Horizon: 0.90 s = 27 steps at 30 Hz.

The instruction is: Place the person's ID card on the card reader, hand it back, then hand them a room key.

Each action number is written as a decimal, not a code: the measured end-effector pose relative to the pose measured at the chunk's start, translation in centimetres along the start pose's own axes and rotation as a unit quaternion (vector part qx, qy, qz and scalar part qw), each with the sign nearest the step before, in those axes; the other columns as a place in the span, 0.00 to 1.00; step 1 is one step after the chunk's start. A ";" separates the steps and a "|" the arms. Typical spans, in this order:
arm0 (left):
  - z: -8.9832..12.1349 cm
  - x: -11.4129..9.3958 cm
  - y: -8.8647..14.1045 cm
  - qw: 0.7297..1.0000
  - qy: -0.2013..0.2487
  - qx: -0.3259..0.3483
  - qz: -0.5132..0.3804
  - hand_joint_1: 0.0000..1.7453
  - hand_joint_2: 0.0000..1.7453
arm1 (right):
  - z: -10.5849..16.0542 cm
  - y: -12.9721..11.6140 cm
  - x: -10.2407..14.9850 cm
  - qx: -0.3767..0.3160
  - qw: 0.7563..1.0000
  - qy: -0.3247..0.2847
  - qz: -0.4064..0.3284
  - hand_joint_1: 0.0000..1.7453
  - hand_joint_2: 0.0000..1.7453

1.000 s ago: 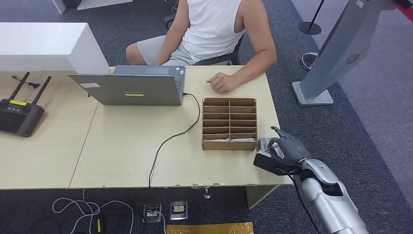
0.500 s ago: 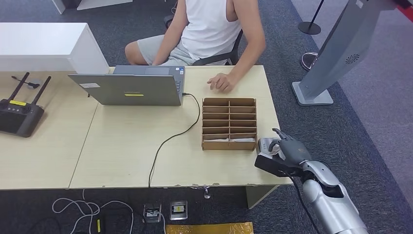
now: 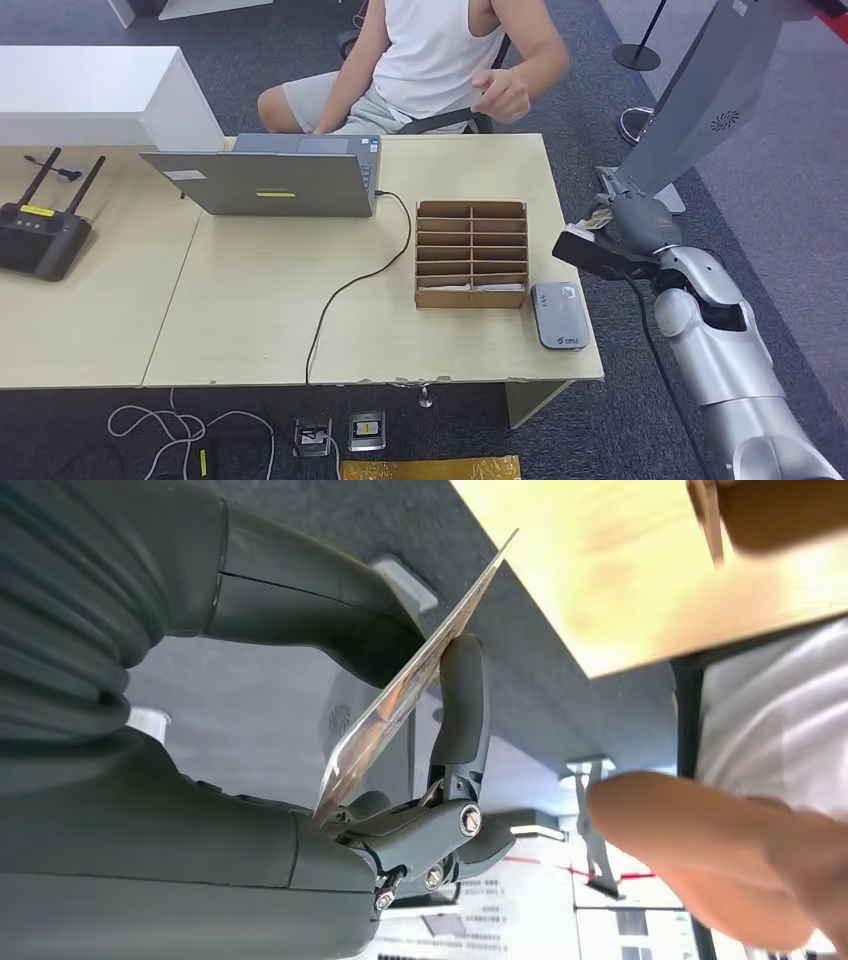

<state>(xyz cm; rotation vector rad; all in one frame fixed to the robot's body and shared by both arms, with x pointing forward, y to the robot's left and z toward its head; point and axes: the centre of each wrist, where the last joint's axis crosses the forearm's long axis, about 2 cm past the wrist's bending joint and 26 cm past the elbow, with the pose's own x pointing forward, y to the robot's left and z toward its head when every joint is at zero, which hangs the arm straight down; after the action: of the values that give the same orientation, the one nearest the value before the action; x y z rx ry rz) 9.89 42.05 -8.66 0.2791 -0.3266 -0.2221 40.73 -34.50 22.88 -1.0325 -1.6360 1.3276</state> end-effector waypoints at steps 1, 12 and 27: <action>0.0 0.0 0.0 1.000 0.000 0.000 -0.001 0.00 0.00 | -0.4 -0.6 -0.1 -0.008 1.000 -0.002 0.003 1.00 1.00; -0.1 0.9 -0.1 1.000 -0.009 -0.002 -0.018 0.00 0.00 | -6.8 -12.1 0.9 -0.130 0.988 -0.062 0.055 1.00 1.00; -0.3 3.2 -0.3 0.999 -0.020 -0.013 -0.044 0.00 0.00 | -14.4 -14.4 6.7 -0.121 0.984 -0.078 0.101 1.00 1.00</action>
<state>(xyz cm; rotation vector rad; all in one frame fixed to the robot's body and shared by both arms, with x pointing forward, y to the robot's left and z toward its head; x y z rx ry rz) 12.89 41.00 -8.14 0.2640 -0.3518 -0.3190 49.83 -24.96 39.77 -1.2952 -1.8868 1.3935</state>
